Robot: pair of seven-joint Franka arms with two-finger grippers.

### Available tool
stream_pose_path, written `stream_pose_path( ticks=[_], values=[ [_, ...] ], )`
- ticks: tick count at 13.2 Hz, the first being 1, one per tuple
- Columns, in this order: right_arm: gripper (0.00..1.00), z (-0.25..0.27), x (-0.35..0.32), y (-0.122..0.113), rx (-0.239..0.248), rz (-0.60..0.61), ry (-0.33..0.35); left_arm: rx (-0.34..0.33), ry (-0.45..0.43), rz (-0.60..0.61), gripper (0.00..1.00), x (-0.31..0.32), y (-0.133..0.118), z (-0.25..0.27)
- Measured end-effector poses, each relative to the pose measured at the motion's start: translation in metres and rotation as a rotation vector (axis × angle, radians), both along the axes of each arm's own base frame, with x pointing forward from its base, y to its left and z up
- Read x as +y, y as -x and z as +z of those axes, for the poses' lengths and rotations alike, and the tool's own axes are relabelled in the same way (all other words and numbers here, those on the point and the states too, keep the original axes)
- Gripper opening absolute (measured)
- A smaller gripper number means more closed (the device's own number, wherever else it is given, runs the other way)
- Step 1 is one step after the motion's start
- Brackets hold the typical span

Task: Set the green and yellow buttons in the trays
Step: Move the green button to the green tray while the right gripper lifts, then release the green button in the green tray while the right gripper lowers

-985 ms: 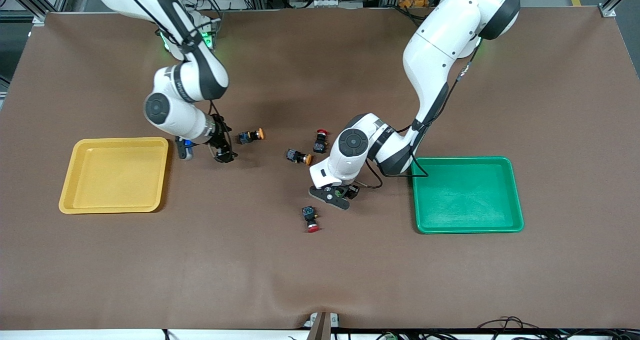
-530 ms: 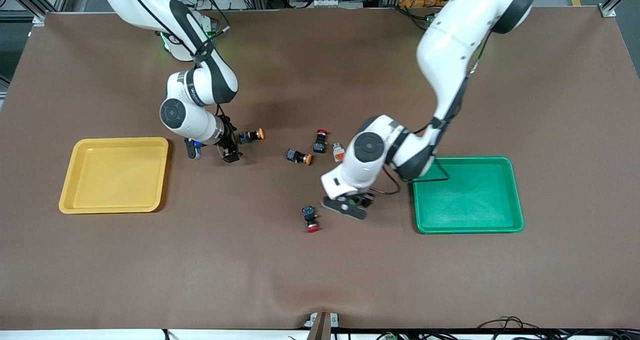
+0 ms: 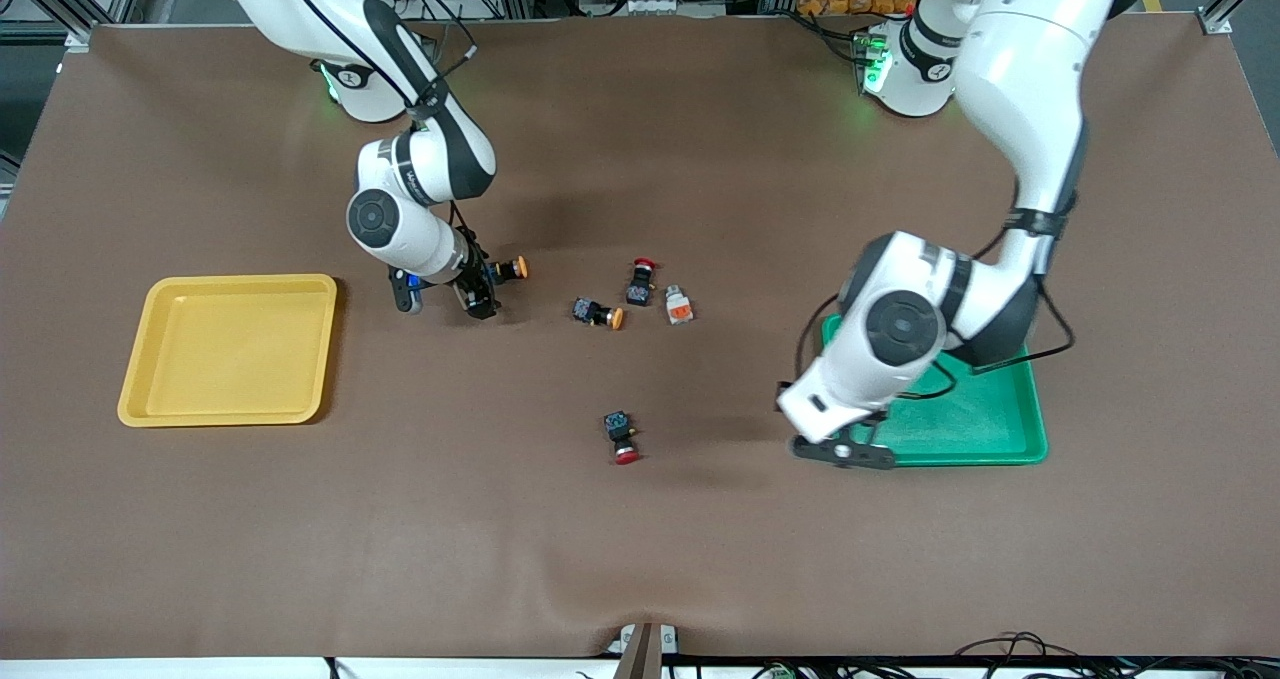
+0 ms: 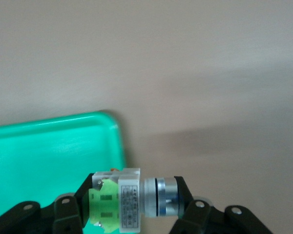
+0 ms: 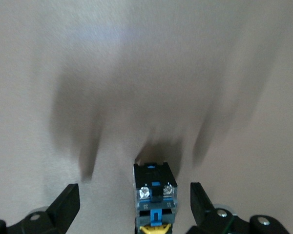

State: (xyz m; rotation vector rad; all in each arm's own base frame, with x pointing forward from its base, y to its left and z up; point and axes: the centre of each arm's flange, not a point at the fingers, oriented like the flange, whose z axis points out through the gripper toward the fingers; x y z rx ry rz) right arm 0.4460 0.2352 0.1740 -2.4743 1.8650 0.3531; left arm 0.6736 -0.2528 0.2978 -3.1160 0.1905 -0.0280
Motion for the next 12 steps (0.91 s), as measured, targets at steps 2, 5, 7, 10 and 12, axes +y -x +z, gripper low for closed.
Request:
stream_pose_path(
  ticks=[2, 5, 7, 10, 12],
  values=[
    [0.92, -0.007, 0.002, 0.003, 0.005, 0.004, 0.007, 0.047, -0.018, 0.074, 0.67, 0.057, -0.001, -0.017],
    [0.62, -0.005, 0.003, 0.0, -0.013, 0.027, -0.001, 0.094, -0.031, 0.173, 0.67, 0.132, 0.005, -0.038],
    [0.37, -0.003, 0.003, -0.001, 0.006, 0.035, -0.002, 0.075, -0.016, 0.23, 0.67, 0.176, 0.01, -0.057],
    [0.36, 0.006, 0.0, -0.005, 0.082, 0.048, -0.011, 0.047, 0.003, 0.268, 0.67, 0.211, 0.023, -0.083],
    [0.36, 0.028, -0.012, -0.018, 0.114, 0.096, -0.05, 0.031, 0.012, 0.278, 0.85, 0.221, 0.026, -0.091]
  ],
)
